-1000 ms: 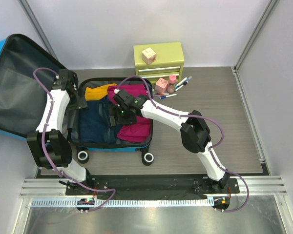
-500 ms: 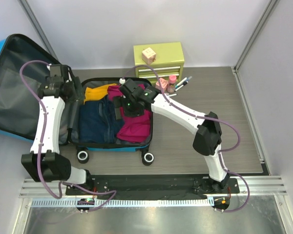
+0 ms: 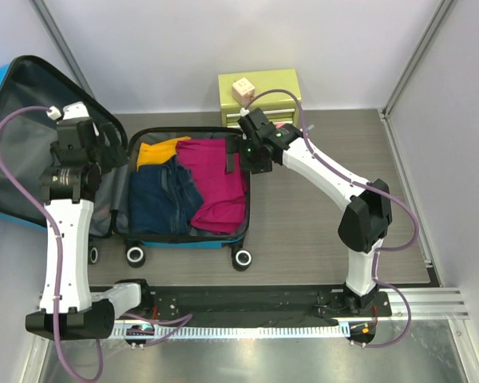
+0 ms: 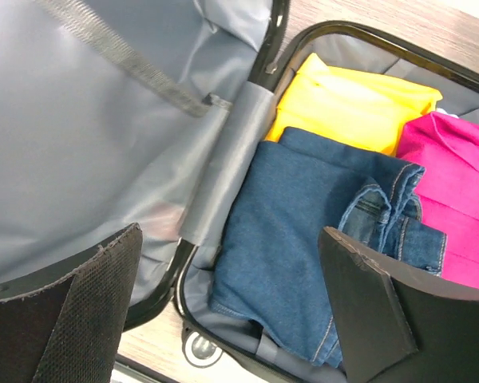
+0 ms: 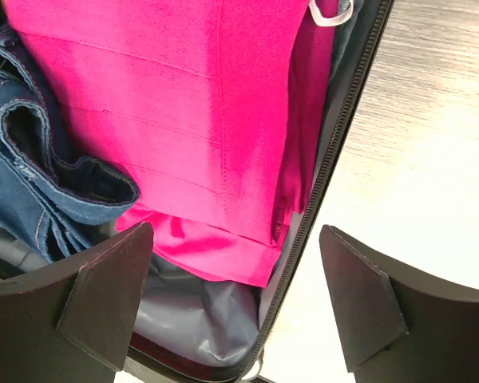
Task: Pack the luggage
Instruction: Close the luggage at the center of the board.
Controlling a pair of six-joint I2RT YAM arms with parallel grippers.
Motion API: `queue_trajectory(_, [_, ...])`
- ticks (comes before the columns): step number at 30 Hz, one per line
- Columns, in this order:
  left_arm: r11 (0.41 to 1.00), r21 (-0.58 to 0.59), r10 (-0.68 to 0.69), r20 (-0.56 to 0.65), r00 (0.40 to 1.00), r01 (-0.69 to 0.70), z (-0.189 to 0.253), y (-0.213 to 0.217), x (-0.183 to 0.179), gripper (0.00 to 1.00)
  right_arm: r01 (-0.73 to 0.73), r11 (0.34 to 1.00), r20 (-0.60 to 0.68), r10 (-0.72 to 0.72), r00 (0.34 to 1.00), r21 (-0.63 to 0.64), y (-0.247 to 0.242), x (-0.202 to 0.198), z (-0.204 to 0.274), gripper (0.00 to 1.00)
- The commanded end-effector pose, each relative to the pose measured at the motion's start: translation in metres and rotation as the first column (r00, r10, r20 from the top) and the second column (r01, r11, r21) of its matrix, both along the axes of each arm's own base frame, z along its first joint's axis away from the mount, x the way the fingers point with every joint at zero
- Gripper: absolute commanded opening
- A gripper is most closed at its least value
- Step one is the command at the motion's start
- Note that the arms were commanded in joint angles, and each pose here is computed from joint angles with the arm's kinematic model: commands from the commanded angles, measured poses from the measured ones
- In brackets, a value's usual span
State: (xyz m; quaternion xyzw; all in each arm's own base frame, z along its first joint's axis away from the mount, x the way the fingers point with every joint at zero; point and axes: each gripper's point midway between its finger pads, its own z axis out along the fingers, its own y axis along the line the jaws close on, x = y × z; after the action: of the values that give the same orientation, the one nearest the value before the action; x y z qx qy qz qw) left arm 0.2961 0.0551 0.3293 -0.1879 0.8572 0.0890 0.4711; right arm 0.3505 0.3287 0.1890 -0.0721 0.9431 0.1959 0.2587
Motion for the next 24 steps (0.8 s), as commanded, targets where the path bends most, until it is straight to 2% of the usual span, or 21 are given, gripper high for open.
queue_trajectory(1, [1.0,0.016,0.027,-0.031,0.999,-0.027,-0.012,0.005,-0.008,0.91,-0.122,0.989,0.076,0.115,0.99,0.085,0.027,-0.002,0.023,0.9])
queue_trajectory(6, [0.999,-0.049,-0.016,-0.051,0.999,0.014,-0.029,-0.009,-0.005,0.91,-0.149,0.985,0.083,0.142,0.986,0.083,0.052,0.006,0.013,0.87])
queue_trajectory(11, [0.998,-0.058,-0.027,-0.071,0.997,0.023,-0.036,-0.011,-0.002,0.93,-0.173,0.982,0.082,0.168,0.982,0.068,0.072,0.002,0.002,0.87])
queue_trajectory(17, [0.996,-0.079,-0.046,-0.081,0.996,0.04,-0.045,-0.015,0.001,0.94,-0.218,0.976,0.053,0.217,0.975,0.0,0.086,0.002,-0.036,0.86])
queue_trajectory(24, [0.996,-0.084,-0.05,-0.098,0.994,0.042,-0.057,-0.016,0.002,0.95,-0.313,0.95,0.045,0.313,0.949,0.011,0.117,-0.019,-0.034,0.86])
